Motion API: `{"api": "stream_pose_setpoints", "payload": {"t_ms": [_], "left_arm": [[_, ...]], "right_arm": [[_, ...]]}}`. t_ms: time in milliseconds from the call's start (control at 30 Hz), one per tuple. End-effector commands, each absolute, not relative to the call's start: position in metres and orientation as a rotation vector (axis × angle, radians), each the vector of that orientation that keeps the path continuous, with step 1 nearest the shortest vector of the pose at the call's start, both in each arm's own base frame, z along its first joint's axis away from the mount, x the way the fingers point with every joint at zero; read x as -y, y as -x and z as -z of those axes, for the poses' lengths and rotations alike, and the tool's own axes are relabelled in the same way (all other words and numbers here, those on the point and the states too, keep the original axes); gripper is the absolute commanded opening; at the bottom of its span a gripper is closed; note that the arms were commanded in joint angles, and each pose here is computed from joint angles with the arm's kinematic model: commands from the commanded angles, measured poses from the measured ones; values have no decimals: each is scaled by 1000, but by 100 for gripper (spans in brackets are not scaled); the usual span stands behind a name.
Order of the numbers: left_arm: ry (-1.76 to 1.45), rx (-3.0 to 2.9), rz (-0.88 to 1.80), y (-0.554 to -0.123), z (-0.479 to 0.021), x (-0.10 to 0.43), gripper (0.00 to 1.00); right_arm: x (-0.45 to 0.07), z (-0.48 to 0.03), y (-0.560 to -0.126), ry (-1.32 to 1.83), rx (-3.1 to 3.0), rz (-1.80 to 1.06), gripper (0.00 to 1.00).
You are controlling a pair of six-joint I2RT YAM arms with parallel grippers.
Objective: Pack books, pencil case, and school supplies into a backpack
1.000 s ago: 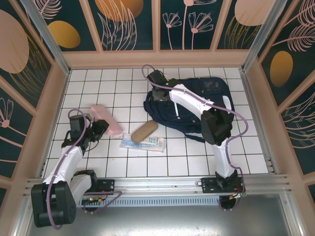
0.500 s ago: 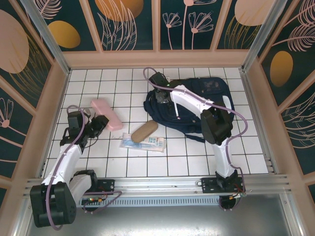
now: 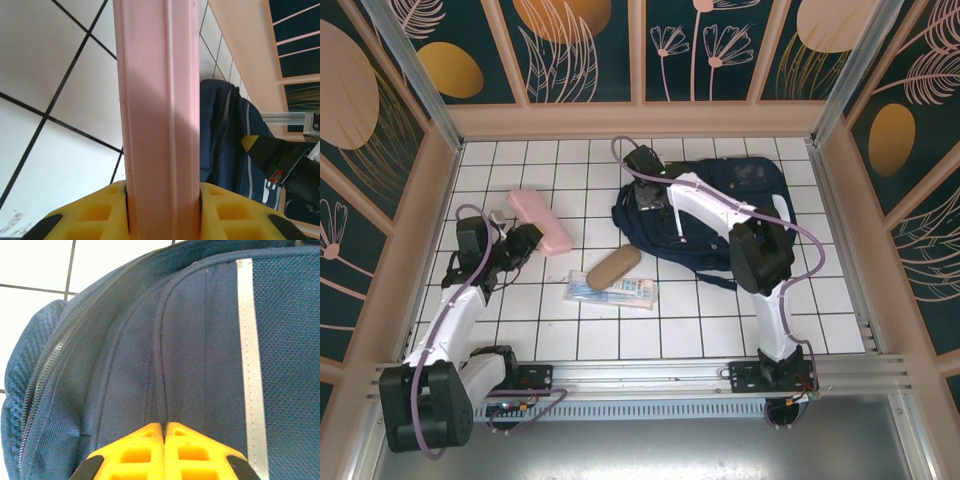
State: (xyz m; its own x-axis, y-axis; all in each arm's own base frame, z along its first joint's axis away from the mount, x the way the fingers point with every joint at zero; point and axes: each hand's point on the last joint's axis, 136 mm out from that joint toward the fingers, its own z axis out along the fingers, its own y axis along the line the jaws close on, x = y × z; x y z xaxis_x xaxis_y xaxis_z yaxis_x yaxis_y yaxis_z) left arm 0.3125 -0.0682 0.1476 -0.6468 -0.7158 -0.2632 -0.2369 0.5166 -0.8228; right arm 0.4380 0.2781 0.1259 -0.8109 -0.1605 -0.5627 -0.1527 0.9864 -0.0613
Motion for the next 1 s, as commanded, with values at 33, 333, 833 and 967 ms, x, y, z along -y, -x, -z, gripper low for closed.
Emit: {"api": "stream_pose_setpoints", "payload": {"t_ms": [33,333,833,967], "left_arm": [[673,-2069,1139,-336,-184,83,21],[562,-2041,1243,-370,-205,146,21],[314,-2128,1434,-417,-201,309,15],[317,-2151,1322,-417,-195,297,17]], "right_arm": [[-255,-230,-452,139,-2348,-73,0],[-209,-336,-457,68,-2117,-289,0],[-169,-356,-446,-14,-2090,-513,0],[-172,-328,-441,-14,-2164,-523,11]]}}
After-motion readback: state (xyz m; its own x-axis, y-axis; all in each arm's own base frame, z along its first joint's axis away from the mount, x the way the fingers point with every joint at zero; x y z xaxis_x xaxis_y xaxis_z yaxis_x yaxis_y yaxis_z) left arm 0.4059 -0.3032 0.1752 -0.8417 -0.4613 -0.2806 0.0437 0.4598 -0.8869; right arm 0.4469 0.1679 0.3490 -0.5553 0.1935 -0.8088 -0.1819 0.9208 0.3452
